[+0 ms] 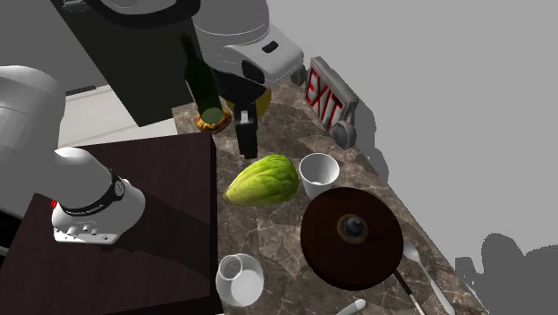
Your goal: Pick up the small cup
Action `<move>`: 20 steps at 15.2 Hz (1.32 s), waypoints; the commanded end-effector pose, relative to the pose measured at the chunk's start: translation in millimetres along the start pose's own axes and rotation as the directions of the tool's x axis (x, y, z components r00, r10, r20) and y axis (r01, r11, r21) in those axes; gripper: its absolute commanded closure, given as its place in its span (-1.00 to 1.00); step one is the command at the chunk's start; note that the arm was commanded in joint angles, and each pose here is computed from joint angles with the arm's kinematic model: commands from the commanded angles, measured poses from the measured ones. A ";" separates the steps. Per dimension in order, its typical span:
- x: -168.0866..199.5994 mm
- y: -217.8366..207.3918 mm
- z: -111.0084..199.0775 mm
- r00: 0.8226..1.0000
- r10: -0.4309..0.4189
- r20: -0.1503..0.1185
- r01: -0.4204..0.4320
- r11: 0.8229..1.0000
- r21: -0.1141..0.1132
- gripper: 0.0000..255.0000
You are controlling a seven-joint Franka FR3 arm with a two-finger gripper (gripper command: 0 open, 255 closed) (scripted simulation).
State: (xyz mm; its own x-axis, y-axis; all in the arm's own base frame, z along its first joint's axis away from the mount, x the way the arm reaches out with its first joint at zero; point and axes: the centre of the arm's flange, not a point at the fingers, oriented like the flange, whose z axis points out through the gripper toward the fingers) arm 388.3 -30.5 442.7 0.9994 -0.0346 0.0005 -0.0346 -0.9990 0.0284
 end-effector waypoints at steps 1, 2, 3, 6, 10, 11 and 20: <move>16.2 0.7 20.2 1.000 0.000 -0.008 0.000 1.000 0.013 -1.00; 23.4 1.5 30.9 1.000 0.000 -0.011 0.000 1.000 0.020 -1.00; 30.8 2.2 41.6 1.000 0.000 -0.014 0.000 1.000 0.027 -1.00; 52.9 3.8 73.6 1.000 0.000 -0.022 0.001 0.999 0.047 -1.00; 82.8 4.9 116.1 0.999 0.000 -0.034 0.003 0.997 0.074 -1.00; 90.3 5.0 126.6 0.999 0.000 -0.036 0.003 0.997 0.081 -1.00; 159.7 2.6 220.7 0.998 0.001 -0.062 0.008 0.990 0.141 -1.00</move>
State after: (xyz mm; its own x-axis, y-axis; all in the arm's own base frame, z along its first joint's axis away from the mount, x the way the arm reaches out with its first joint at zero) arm 539.9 -44.1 233.3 0.9977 -0.0329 0.0590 -0.0265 -0.9940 -0.1059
